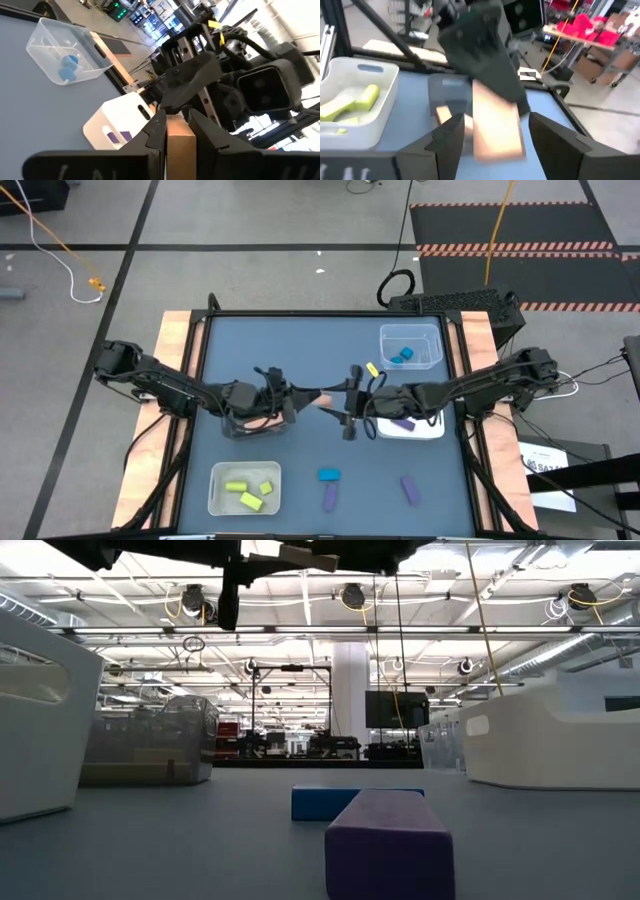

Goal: Sort & place blocks by color
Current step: Put the orange block into the black bin

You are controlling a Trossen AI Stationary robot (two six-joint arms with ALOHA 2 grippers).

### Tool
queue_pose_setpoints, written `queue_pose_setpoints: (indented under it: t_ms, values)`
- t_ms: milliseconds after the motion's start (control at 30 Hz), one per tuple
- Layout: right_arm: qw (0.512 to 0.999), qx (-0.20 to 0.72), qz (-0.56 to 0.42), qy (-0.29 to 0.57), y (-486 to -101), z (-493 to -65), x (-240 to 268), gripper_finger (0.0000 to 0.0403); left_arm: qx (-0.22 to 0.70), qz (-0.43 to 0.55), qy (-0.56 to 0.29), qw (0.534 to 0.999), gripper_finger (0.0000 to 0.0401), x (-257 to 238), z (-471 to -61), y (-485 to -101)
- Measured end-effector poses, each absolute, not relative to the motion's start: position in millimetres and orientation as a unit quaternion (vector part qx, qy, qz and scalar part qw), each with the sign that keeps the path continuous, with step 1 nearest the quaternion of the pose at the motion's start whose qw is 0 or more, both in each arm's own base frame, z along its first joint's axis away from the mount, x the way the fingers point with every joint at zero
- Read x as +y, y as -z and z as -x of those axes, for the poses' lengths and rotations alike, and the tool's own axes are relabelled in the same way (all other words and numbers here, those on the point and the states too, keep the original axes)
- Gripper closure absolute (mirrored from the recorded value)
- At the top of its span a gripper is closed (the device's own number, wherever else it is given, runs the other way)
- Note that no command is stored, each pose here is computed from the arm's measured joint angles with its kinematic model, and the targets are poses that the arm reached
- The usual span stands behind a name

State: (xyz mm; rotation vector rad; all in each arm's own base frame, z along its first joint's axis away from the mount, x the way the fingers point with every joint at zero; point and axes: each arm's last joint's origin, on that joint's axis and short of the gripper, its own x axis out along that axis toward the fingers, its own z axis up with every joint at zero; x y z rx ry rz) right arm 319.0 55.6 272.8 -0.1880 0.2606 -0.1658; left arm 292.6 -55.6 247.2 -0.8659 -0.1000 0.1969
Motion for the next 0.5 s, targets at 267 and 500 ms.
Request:
queue_pose_setpoints:
  t_ms: [267, 500]
  values:
    - [0.978, 0.177, -0.021, 0.105, -299, -275, 46, 0.0178, -0.134, 0.368, -0.079, 0.917, 0.0346, -50, -291, -266]
    - [0.969, 0.189, -0.096, 0.123, -307, -255, 42, 0.0177, -0.262, 0.306, -0.031, 0.915, 0.0346, -46, -282, -294]
